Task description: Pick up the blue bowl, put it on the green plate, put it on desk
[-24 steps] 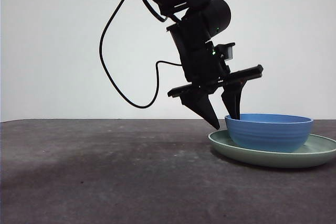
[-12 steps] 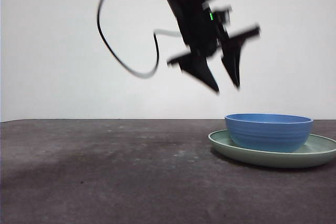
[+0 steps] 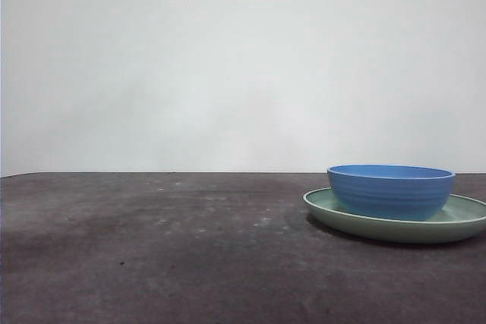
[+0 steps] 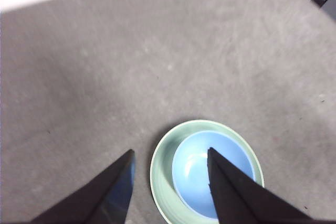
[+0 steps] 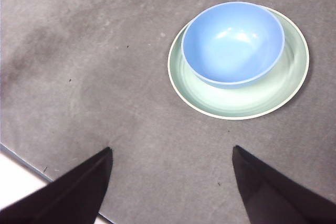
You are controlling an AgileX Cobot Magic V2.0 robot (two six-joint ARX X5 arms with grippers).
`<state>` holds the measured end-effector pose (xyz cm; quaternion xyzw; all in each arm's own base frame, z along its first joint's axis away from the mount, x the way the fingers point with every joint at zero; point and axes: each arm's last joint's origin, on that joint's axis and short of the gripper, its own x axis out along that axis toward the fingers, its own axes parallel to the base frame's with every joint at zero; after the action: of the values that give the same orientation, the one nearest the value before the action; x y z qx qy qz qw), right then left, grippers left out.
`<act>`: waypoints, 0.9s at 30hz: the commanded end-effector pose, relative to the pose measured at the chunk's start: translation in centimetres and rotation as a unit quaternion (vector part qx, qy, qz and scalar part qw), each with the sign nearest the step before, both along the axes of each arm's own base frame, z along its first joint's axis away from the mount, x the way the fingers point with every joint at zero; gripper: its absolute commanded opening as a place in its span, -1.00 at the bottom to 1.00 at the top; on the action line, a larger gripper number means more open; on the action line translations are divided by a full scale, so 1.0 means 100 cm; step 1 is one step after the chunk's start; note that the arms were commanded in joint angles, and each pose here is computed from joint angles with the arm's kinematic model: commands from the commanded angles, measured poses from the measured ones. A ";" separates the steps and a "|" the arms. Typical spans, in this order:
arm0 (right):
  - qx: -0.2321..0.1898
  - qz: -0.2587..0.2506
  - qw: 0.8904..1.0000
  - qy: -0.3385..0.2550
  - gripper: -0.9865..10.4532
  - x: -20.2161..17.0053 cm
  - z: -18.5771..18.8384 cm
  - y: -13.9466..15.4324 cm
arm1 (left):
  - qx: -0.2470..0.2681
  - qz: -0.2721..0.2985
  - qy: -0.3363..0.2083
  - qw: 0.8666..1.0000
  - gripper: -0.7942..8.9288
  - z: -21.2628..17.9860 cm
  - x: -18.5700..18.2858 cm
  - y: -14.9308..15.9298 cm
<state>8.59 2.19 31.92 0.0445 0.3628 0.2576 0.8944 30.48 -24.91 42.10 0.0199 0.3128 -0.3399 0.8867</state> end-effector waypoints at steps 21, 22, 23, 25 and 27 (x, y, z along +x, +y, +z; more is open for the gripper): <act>0.004 -0.002 1.000 -0.009 -0.19 0.000 0.006 0.000 | -0.019 -0.043 -0.036 0.998 -0.38 -0.009 -0.134 0.130; 0.004 -0.002 1.000 -0.009 -0.19 0.000 0.006 0.000 | -0.022 -0.053 -0.028 0.998 -0.38 -0.018 -0.138 0.132; 0.004 -0.002 1.000 -0.009 -0.19 0.000 0.006 0.000 | -0.026 -0.064 -0.019 0.997 -0.38 -0.026 -0.142 0.134; 0.004 -0.002 1.000 -0.008 -0.19 0.000 0.006 0.000 | -0.033 -0.087 0.003 0.996 -0.38 -0.045 -0.150 0.137; 0.004 -0.002 1.000 -0.008 -0.19 0.000 0.006 0.000 | -0.037 -0.103 0.022 0.994 -0.38 -0.062 -0.156 0.139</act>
<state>8.59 2.19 31.92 0.0445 0.3628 0.2576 0.8944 14.83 -10.75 36.31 0.0096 0.3153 -0.4306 0.8456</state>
